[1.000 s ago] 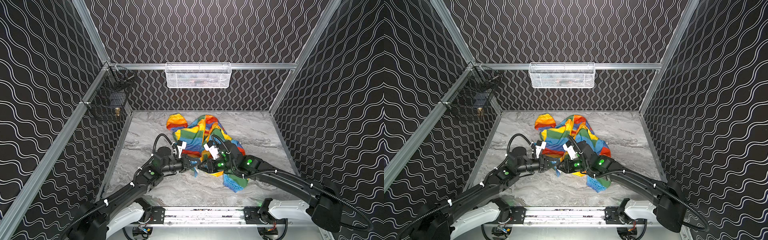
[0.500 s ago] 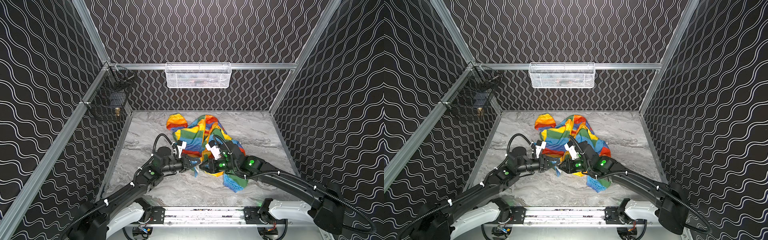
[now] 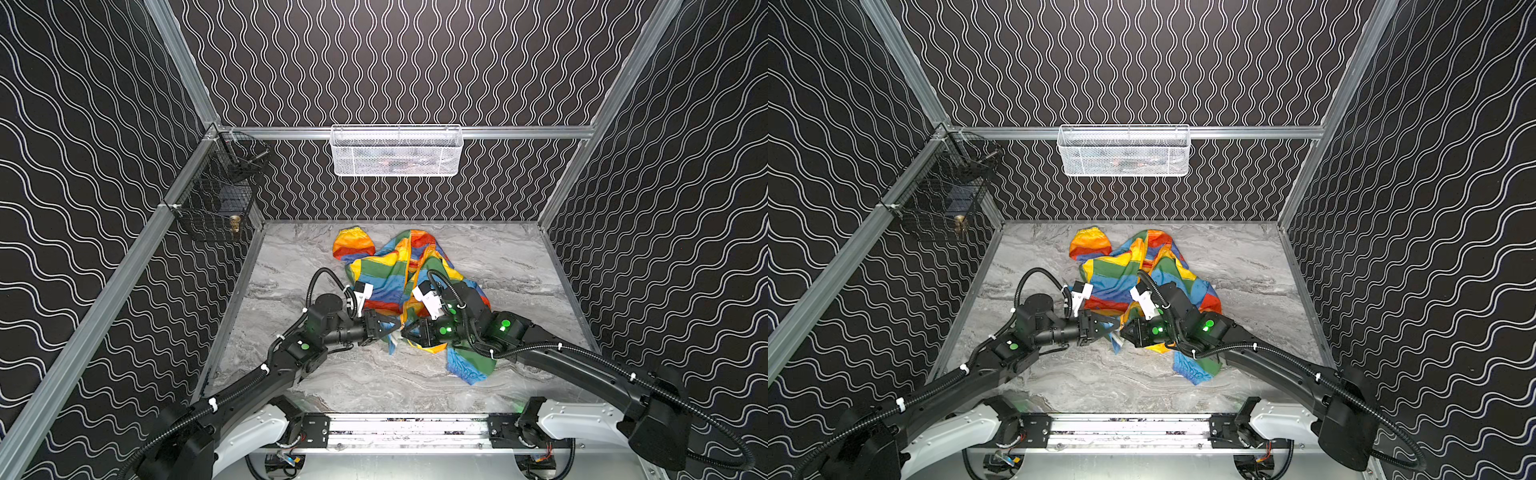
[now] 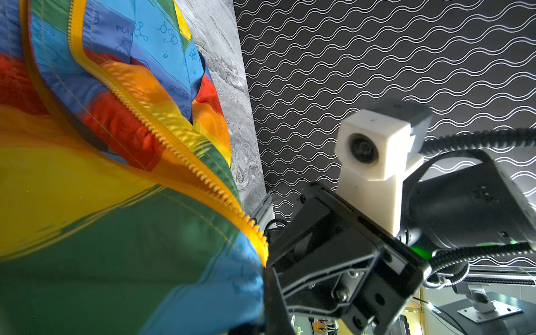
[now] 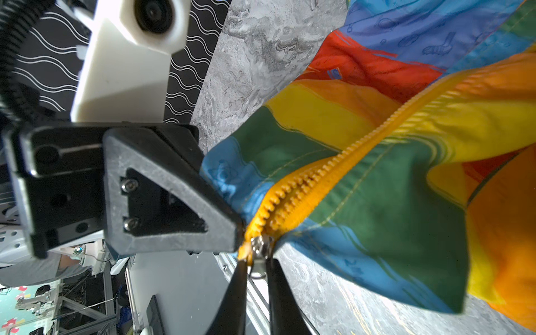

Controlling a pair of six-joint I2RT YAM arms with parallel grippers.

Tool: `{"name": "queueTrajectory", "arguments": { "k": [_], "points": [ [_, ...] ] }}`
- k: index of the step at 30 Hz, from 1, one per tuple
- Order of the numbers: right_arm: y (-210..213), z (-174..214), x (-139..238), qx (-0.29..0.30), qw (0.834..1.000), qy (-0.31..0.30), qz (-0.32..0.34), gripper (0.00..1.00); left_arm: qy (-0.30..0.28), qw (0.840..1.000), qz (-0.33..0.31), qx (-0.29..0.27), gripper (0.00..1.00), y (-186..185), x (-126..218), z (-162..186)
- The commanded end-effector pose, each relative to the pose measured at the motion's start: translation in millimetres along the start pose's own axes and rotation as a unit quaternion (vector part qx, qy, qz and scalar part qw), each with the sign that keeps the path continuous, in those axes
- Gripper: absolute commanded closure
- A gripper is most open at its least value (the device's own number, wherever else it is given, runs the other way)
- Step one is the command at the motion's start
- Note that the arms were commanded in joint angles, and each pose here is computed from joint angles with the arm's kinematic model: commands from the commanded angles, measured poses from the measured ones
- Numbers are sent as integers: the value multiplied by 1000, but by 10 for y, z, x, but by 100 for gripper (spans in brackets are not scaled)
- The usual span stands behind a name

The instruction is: Zip up the jacket

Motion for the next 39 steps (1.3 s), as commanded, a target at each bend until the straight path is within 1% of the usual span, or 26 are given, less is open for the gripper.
{"name": "queueTrajectory", "arguments": {
  "k": [1,9,13,16,26,29,31,32,34,35,37,39],
  "points": [
    [-28,-17,27,-1,1000,-7,10,84,6,1000,12,-5,100,-43,0,10],
    [-45,-16,45,0,1000,-7,15,86,6,1000,11,-4,100,-30,-1,11],
    [-29,-11,36,0,1000,-6,8,81,6,1000,11,-4,100,-36,1,10],
    [-23,-5,31,-1,1000,-5,4,81,7,1000,11,-5,100,-41,-2,10],
    [-48,-7,26,0,1000,-7,10,83,8,1000,12,-5,100,-40,3,14],
    [-51,10,16,-1,1000,-5,6,80,8,1000,12,-5,100,-43,0,15],
    [-54,27,11,-7,1000,-5,-1,74,9,1000,12,-5,100,-40,-2,15],
    [-59,32,11,-12,1000,-6,-7,70,9,1000,12,-5,100,-43,-1,13],
    [-52,24,37,-31,999,-15,-29,60,9,1000,14,-7,100,-48,-1,13],
    [-42,20,52,-42,998,-21,-42,57,8,1000,14,-7,100,-43,-1,15],
    [13,0,106,-62,994,-39,-75,54,6,1000,18,-9,100,-36,0,18],
    [49,-14,157,-85,990,-56,-98,53,3,1000,25,-12,100,-40,-4,15]
  ]
}}
Point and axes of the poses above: each gripper's point midway between its finger pads, its own x axis back along the fingers, its own y axis along the line the jaws close on, z = x × y, the point moved 3 cm from there along x, back along the fingers
